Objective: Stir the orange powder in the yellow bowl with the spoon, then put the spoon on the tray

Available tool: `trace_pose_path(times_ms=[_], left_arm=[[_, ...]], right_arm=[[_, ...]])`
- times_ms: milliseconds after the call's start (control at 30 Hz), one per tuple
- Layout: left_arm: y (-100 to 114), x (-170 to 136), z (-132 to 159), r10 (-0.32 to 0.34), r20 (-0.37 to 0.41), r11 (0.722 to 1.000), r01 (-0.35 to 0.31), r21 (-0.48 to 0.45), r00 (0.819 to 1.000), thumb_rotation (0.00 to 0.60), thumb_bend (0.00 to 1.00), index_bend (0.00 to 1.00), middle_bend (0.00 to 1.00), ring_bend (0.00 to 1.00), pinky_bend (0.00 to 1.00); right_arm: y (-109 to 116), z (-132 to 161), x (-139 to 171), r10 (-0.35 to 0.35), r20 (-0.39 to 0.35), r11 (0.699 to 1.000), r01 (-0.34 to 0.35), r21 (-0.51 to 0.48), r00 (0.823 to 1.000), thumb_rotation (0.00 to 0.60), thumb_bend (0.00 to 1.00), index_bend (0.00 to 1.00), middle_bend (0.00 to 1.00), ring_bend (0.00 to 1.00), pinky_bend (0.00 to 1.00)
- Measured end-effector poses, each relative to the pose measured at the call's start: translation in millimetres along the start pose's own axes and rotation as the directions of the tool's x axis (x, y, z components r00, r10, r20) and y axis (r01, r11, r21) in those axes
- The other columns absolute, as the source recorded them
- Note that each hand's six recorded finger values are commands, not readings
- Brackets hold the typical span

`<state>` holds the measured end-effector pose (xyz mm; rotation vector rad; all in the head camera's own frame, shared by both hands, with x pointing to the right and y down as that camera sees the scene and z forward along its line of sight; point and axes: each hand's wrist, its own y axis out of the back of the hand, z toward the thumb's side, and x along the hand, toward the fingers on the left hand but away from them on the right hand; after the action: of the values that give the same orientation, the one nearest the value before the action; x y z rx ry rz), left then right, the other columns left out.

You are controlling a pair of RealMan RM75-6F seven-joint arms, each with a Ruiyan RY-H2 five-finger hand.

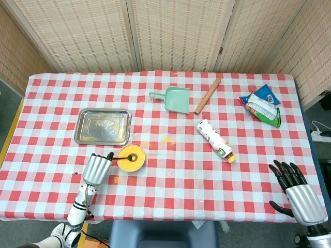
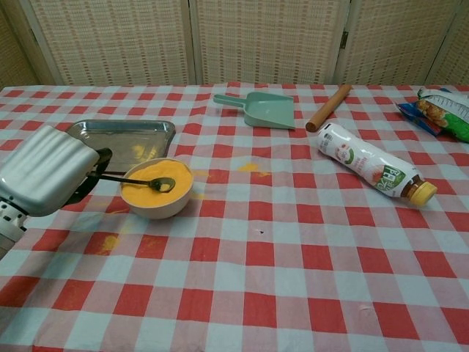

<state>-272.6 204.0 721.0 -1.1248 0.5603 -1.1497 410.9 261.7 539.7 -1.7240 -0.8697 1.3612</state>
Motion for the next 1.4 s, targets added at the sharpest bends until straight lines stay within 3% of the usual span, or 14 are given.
trace_pose_path(times_ms=[333,533,700,967,1133,1300,1400], left_arm=[[1,-3,4,-0.043,0.002,0.998,0.043,-0.042,0.999,0.6,0.5,0.82,1.0,1.0,1.0],[9,-2,7,-0.105,0.006,0.985,0.105,-0.136,0.994,0.6,0.56,0.89,1.0,1.0,1.0],[20,-1,6,-0.188,0.026,0.954,0.189,-0.232,0.982,0.6,0.58,0.91,1.0,1.0,1.0],[24,-3,-8,-0.335,0.062,0.889,0.337,-0.311,0.94,0.6,0.58,0.91,1.0,1.0,1.0],[25,-3,-12,-0.393,0.079,0.844,0.394,-0.363,0.916,0.6,0.58,0.9,1.0,1.0,1.0],[25,-2,-15,-0.417,0.087,0.822,0.416,-0.388,0.905,0.6,0.54,0.75,1.0,1.0,1.0],[25,-2,-15,-0.409,0.092,0.819,0.41,-0.401,0.908,0.6,0.51,0.65,1.0,1.0,1.0]], right_arm=[[0,0,0,0.001,-0.001,1.0,-0.001,-0.001,1.0,0.6,0.04,0.0,0.0,0.0,0.0],[0,0,0,0.002,-0.001,1.0,-0.002,-0.001,1.0,0.6,0.04,0.0,0.0,0.0,0.0],[0,0,0,0.0,-0.001,1.0,0.0,0.0,1.0,0.6,0.04,0.0,0.0,0.0,0.0],[1,0,1,-0.002,-0.002,1.0,0.002,0.0,1.0,0.6,0.04,0.0,0.0,0.0,0.0],[1,0,1,-0.003,-0.002,1.0,0.003,-0.001,1.0,0.6,0.04,0.0,0.0,0.0,0.0],[1,0,1,-0.004,-0.001,1.0,0.004,0.0,1.0,0.6,0.04,0.0,0.0,0.0,0.0],[1,0,1,-0.002,-0.001,1.0,0.002,0.002,1.0,0.6,0.04,0.0,0.0,0.0,0.0]])
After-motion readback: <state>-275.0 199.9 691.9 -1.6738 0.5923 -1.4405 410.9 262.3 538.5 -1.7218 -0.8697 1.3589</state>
